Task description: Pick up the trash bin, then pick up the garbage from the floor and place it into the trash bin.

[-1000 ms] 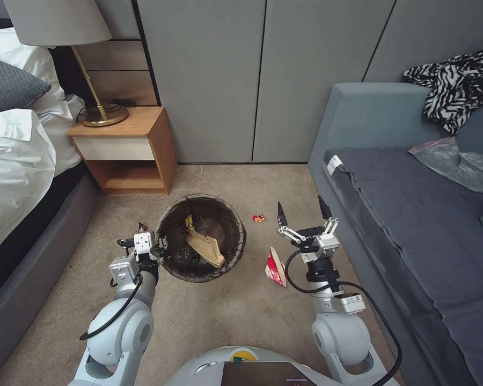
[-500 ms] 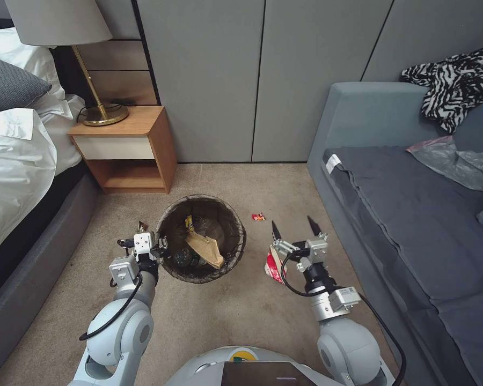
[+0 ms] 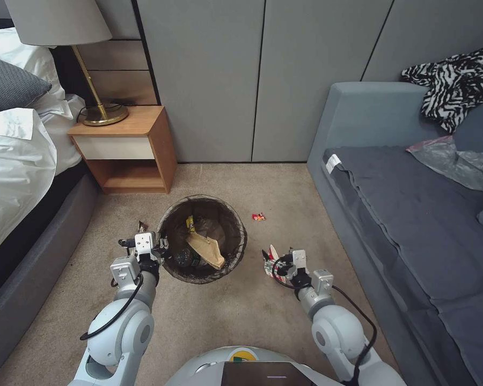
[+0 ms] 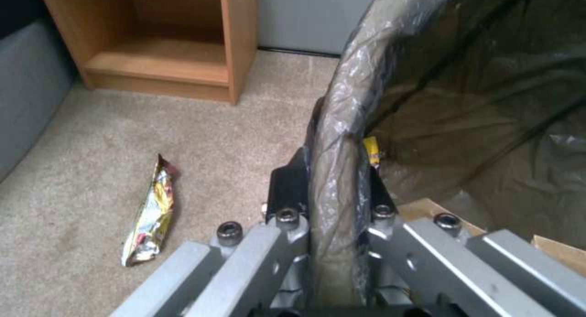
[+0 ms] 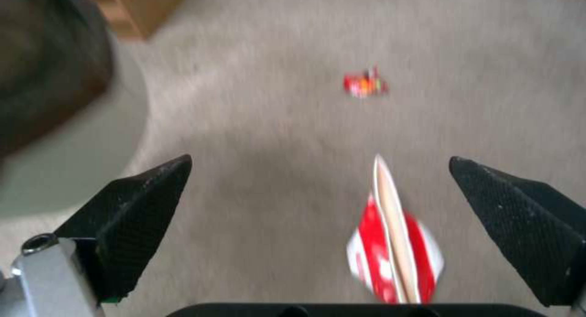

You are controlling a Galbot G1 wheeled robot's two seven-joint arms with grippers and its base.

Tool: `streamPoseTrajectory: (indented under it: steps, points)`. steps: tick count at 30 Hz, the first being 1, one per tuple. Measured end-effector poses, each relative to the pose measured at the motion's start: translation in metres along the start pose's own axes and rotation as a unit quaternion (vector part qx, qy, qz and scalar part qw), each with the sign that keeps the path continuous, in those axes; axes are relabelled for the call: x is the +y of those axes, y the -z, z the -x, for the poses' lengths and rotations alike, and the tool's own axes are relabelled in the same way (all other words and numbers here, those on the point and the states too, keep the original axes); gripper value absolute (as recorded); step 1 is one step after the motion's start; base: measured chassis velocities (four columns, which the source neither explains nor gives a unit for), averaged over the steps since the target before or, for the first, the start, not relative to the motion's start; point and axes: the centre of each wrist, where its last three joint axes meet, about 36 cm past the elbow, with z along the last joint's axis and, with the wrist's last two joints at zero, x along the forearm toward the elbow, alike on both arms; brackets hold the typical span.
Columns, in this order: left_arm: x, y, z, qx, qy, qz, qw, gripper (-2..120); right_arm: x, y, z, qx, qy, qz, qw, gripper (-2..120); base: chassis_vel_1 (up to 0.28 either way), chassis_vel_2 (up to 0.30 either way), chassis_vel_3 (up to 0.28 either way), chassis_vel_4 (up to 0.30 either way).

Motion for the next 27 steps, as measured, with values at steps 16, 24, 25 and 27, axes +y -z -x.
streamPoseTrajectory:
  steps: [16,24,25,27]
  points:
    - [-0.001,-0.003,0.001,0.005,0.001,0.001,1.0000,4,-0.048,-0.099,0.082,0.220,-0.002,0.032,0.975,100,0.000,0.000,0.000,0.000]
    - [-0.001,-0.003,0.001,0.002,0.003,0.002,1.0000,4,-0.060,-0.125,0.097,0.226,-0.011,0.018,0.974,100,0.000,0.000,0.000,0.000]
    - [-0.001,-0.003,0.001,0.002,0.003,0.002,1.0000,4,-0.060,-0.125,0.097,0.226,-0.011,0.018,0.974,100,0.000,0.000,0.000,0.000]
    - [-0.001,-0.003,0.001,0.003,0.003,0.002,1.0000,4,-0.060,-0.126,0.098,0.225,-0.012,0.018,0.974,100,0.000,0.000,0.000,0.000]
